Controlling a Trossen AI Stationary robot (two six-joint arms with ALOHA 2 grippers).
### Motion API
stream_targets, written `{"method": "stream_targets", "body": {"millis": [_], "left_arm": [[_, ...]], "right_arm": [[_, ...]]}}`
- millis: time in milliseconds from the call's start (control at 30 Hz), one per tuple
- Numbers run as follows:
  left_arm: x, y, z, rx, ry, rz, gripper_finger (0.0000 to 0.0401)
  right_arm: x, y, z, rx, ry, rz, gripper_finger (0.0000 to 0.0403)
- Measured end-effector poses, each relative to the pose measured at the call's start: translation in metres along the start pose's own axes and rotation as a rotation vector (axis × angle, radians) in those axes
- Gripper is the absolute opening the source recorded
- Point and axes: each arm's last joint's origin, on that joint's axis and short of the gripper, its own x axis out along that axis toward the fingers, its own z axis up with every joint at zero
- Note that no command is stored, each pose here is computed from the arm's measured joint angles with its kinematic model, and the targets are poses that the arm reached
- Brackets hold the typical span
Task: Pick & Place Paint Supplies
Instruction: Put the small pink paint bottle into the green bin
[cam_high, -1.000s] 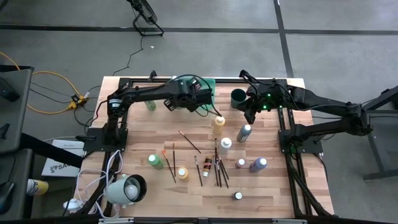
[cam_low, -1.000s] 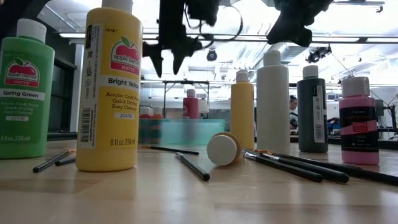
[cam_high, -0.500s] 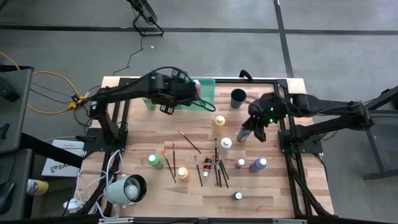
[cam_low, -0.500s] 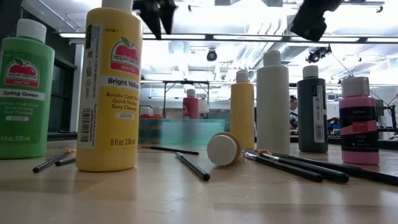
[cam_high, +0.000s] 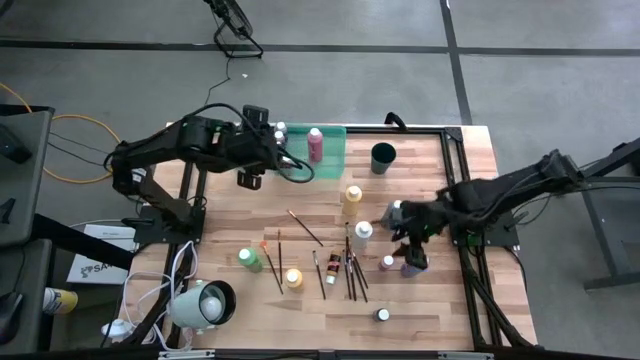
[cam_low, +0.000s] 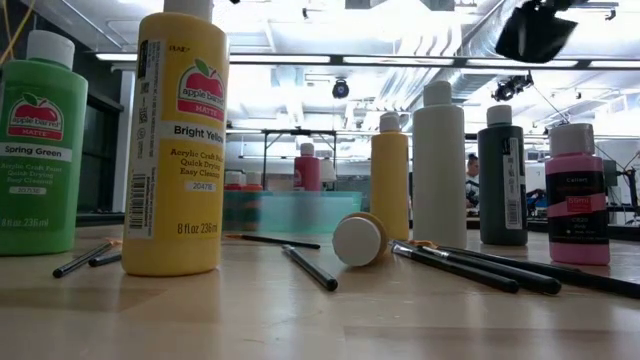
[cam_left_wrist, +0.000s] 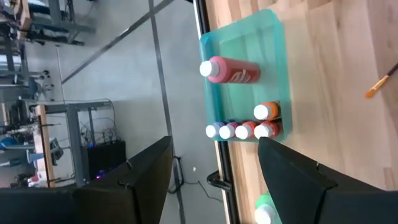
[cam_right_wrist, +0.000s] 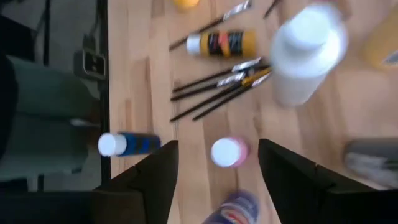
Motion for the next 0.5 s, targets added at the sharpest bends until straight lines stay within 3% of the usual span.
{"method": "stream_targets", "body": {"millis": [300, 500], "left_arm": [[-0.005, -0.004, 0.001, 0.021, -0.015, -0.009, 0.0232], [-0.005, -0.004, 0.000, 0.021, -0.014, -0.008, 0.0232]], "right_arm": [[0.051, 0.013, -0.007, 0.016, 0.137, -0.136, 0.0201], [0.073, 0.012, -0.010, 0.166, 0.184, -0.197, 0.0201]]}}
